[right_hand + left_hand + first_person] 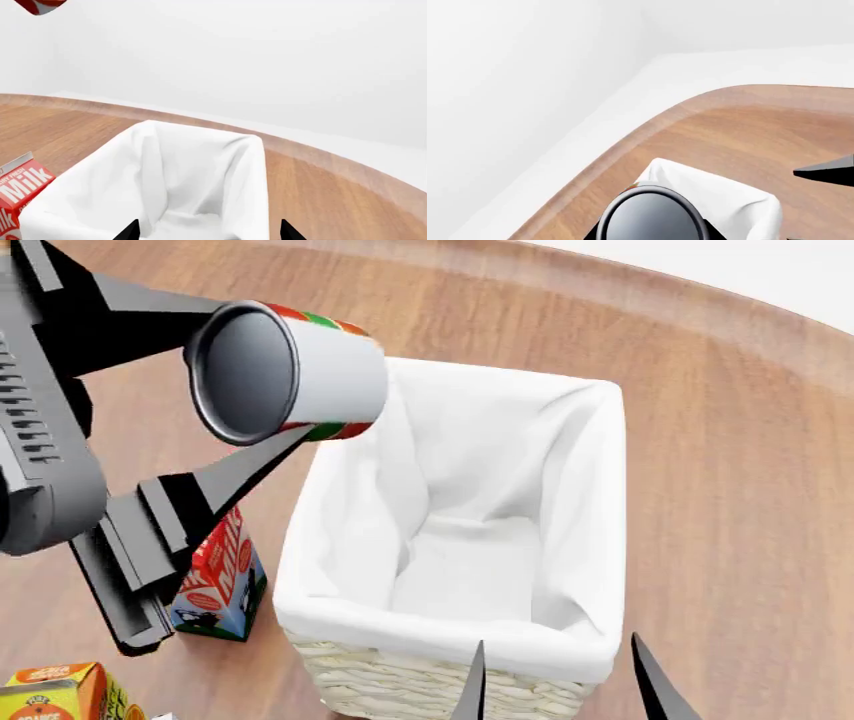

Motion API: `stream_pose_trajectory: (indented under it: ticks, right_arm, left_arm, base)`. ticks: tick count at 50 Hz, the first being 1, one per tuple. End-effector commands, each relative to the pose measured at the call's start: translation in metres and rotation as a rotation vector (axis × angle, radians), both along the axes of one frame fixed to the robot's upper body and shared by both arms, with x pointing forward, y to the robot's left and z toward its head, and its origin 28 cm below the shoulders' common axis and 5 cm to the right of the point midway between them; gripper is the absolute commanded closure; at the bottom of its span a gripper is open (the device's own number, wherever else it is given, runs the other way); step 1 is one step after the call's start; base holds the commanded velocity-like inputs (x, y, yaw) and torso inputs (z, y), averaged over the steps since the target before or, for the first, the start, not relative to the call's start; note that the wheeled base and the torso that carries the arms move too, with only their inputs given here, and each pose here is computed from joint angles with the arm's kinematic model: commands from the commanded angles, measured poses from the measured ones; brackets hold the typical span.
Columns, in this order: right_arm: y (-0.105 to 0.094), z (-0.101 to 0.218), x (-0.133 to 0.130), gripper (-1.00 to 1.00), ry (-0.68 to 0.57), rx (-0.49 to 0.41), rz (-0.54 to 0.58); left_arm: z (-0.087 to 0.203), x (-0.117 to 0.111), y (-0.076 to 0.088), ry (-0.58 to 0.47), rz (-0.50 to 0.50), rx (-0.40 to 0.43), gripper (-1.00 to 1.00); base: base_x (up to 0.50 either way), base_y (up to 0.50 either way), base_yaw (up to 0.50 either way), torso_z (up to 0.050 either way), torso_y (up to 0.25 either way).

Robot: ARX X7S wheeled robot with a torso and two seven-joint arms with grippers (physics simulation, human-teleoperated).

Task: Pick up the tomato sauce, and put it in the basket.

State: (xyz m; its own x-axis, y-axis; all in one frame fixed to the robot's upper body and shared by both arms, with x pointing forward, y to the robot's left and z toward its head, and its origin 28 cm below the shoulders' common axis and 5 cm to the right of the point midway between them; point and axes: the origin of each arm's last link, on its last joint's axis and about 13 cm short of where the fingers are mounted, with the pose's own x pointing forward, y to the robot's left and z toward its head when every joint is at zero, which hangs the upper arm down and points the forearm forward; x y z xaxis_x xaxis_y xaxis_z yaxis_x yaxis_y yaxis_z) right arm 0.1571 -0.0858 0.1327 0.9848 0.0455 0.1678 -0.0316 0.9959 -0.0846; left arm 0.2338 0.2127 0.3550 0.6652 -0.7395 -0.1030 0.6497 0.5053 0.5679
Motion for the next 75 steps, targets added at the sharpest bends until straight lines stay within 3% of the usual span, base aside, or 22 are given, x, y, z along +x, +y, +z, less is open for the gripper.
stream_pose_trajectory:
  ticks: [1, 2, 11, 13, 16, 17, 19, 23, 24, 28, 30, 37, 75]
  right_arm:
    - [0.000, -0.001, 0.000, -1.00, 0.002, 0.002, -0.001]
    - [0.000, -0.001, 0.000, -1.00, 0.001, 0.002, -0.001]
    - [0.000, -0.002, 0.001, -1.00, 0.002, 0.002, -0.001]
    - [0.000, -0.001, 0.001, -1.00, 0.000, 0.002, -0.002]
    - [0.000, -0.001, 0.001, -1.00, 0.000, 0.004, -0.002]
    - [0.000, -0.001, 0.001, -1.00, -0.001, 0.003, -0.002]
    - [-0.001, 0.000, 0.001, -1.00, -0.004, 0.004, -0.002]
    - [-0.001, -0.001, 0.001, -1.00, -0.003, 0.005, -0.005]
    - [-0.001, -0.001, 0.001, -1.00, -0.004, 0.005, -0.004]
    - [-0.002, 0.001, 0.001, -1.00, -0.006, 0.007, -0.006]
    - [-0.002, 0.001, 0.001, -1.00, -0.008, 0.007, -0.007]
    - [-0.003, 0.001, 0.001, -1.00, -0.010, 0.004, -0.015]
    - [-0.005, 0.002, 0.001, -1.00, -0.012, -0.002, -0.025]
  left_arm:
    - [0.012, 0.032, -0.016, 0.009, 0.019, 0.024, 1.00]
    - [0.012, 0.036, -0.018, -0.016, 0.008, 0.055, 1.00]
    - [0.017, 0.060, -0.030, 0.049, 0.020, 0.052, 1.00]
    - [0.032, 0.062, -0.032, 0.056, 0.020, 0.059, 1.00]
    - [0.022, 0.069, -0.035, 0.066, 0.023, 0.080, 1.00]
    - [0.028, 0.070, -0.036, 0.047, -0.005, 0.121, 1.00]
    - [0.017, 0.076, -0.038, 0.067, -0.002, 0.120, 1.00]
    - [0.034, 0.084, -0.042, 0.084, 0.010, 0.119, 1.00]
    - [0.022, 0.088, -0.044, 0.084, 0.013, 0.130, 1.00]
    - [0.019, 0.098, -0.047, 0.099, 0.030, 0.131, 1.00]
    - [0.031, 0.103, -0.049, 0.110, 0.041, 0.110, 1.00]
    - [0.029, 0.117, -0.054, 0.155, 0.080, 0.077, 1.00]
    - [-0.023, 0.154, -0.086, 0.288, 0.165, 0.084, 1.00]
  base:
    - [0.00, 0.00, 0.00, 0.000, 0.000]
    - [0.00, 0.00, 0.00, 0.000, 0.000]
    - [0.00, 0.00, 0.00, 0.000, 0.000]
    - [0.00, 0.00, 0.00, 0.000, 0.000]
    - [0.00, 0.00, 0.00, 0.000, 0.000]
    - [0.00, 0.00, 0.00, 0.000, 0.000]
    - [0.00, 0.00, 0.00, 0.000, 0.000]
    - [0.00, 0.00, 0.00, 0.000, 0.000]
    - [0.00, 0.00, 0.00, 0.000, 0.000]
    - [0.00, 0.00, 0.00, 0.000, 0.000]
    - [0.00, 0.00, 0.00, 0.000, 0.000]
    - [0.00, 0.00, 0.00, 0.000, 0.000]
    - [0.00, 0.00, 0.00, 0.000, 0.000]
